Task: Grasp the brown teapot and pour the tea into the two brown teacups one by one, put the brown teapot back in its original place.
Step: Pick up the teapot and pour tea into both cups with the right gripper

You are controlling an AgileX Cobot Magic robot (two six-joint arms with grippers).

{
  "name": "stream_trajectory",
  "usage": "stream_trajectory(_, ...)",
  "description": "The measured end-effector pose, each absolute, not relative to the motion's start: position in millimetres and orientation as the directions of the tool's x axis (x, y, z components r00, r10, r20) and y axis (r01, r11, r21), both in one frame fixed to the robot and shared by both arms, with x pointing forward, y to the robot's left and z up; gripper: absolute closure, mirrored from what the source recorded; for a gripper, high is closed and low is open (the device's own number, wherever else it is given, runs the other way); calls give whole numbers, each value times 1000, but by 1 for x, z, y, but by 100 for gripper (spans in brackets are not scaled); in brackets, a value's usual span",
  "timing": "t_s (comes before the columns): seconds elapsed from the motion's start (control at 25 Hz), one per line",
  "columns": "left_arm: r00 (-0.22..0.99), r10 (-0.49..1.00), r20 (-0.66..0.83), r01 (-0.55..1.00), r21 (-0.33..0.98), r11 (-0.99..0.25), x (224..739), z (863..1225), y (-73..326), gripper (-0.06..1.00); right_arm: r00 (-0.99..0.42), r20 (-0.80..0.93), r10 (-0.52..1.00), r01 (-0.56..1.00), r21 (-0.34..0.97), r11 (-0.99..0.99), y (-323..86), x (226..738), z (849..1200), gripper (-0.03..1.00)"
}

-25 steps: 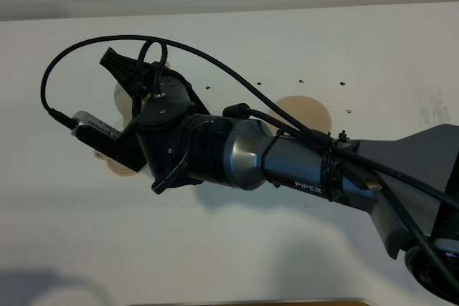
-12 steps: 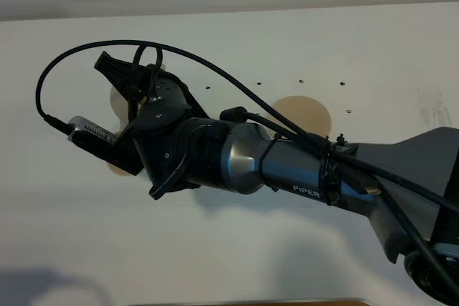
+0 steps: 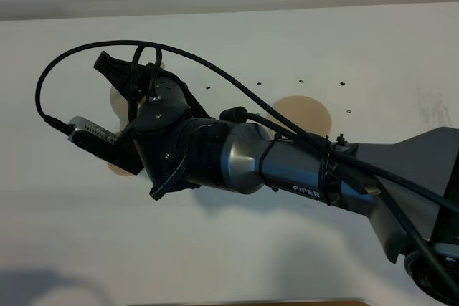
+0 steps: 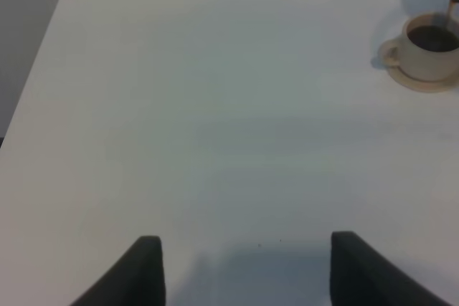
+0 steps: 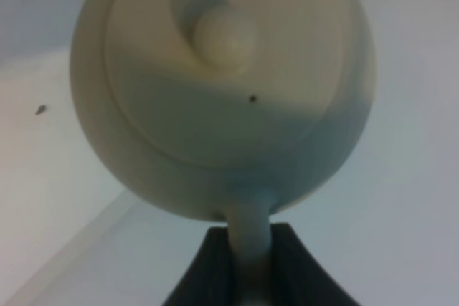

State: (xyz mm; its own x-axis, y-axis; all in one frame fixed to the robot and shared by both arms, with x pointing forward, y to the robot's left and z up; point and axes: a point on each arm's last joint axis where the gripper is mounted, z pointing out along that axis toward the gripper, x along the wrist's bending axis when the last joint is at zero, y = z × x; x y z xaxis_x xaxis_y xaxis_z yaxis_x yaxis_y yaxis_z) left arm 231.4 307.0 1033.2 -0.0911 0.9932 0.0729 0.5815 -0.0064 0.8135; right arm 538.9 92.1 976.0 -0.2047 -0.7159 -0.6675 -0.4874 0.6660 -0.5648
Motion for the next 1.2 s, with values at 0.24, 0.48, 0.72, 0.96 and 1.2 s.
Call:
stream_trajectory(0.24, -91, 993, 73, 582, 814, -6, 231, 1033, 307, 46, -189, -666, -721, -493, -571, 656, 95, 535, 976, 86)
stream_trajectory(0.48, -91, 993, 73, 582, 814, -6, 231, 1033, 307, 46, -188, -665, -722, -493, -572, 655, 95, 535, 977, 86)
stream_trajectory(0.72, -91, 993, 73, 582, 814, -6, 231, 1033, 307, 46, -188, -665, -722, -493, -572, 655, 95, 535, 977, 86)
stream_trajectory(0.96, -91, 993, 73, 582, 814, -6, 231, 1033, 307, 46, -188, -666, -722, -493, -571, 656, 95, 535, 977, 86)
stream_trajectory(1.2, -91, 993, 73, 582, 814, -6, 231, 1033, 307, 46, -244, -701, -670, -488, -508, 710, 95, 534, 975, 86)
